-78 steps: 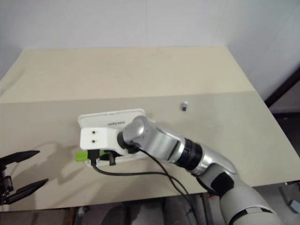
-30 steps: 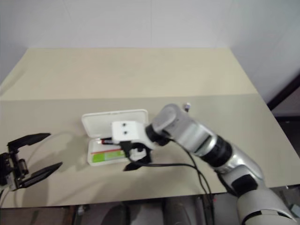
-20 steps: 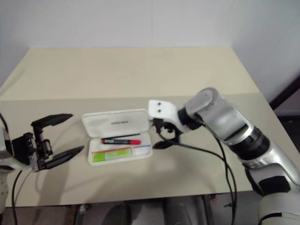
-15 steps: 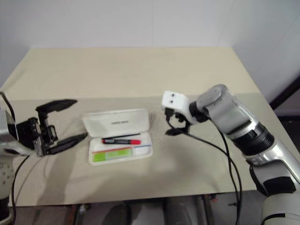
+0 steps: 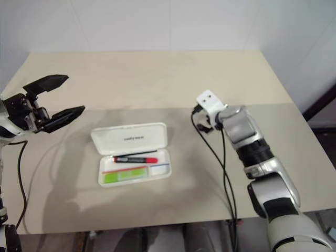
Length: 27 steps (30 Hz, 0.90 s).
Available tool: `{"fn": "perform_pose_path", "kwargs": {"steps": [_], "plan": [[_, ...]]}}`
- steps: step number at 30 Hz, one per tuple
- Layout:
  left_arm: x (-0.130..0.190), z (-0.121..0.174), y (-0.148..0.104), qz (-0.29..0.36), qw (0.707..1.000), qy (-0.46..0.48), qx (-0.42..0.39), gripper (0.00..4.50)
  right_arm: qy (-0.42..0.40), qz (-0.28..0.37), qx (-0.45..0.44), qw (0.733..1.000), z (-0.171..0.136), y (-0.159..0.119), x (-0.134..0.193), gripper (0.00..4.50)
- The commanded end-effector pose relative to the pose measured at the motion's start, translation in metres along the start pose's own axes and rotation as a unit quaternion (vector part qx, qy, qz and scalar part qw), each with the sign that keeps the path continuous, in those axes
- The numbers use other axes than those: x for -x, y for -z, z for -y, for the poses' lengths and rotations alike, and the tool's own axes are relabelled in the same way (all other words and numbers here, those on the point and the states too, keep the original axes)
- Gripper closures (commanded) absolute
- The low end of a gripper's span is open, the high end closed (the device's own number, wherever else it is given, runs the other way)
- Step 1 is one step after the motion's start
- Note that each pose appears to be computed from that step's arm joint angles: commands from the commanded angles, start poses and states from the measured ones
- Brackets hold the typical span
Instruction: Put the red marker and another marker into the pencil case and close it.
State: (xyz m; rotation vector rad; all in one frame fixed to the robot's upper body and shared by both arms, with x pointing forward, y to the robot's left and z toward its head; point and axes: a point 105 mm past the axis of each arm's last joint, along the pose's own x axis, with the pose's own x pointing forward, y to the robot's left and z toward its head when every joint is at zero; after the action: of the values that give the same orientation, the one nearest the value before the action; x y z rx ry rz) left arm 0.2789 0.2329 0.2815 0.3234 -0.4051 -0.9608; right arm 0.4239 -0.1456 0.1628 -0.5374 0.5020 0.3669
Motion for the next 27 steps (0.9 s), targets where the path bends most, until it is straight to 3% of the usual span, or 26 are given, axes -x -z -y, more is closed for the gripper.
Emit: {"fn": "perform_pose_path", "kwargs": {"steps": [1,7,12,27], "plan": [[0.023,0.004,-0.006,0.003,1.0,0.012,0.017,0.0,0.066,0.006,-0.05,0.997,0.018,0.004,0.001,0.02],[0.063,0.021,-0.007,-0.007,0.998,0.042,0.044,0.0,0.118,-0.005,-0.098,0.988,0.025,0.02,-0.002,0.02],[0.091,0.028,-0.007,-0.03,0.998,0.032,0.051,0.0,0.122,-0.031,-0.131,0.983,0.012,0.035,-0.013,0.02],[0.119,0.022,-0.022,-0.036,0.999,0.003,0.03,0.0,0.094,-0.082,-0.218,0.968,-0.043,0.035,-0.042,0.02]]}}
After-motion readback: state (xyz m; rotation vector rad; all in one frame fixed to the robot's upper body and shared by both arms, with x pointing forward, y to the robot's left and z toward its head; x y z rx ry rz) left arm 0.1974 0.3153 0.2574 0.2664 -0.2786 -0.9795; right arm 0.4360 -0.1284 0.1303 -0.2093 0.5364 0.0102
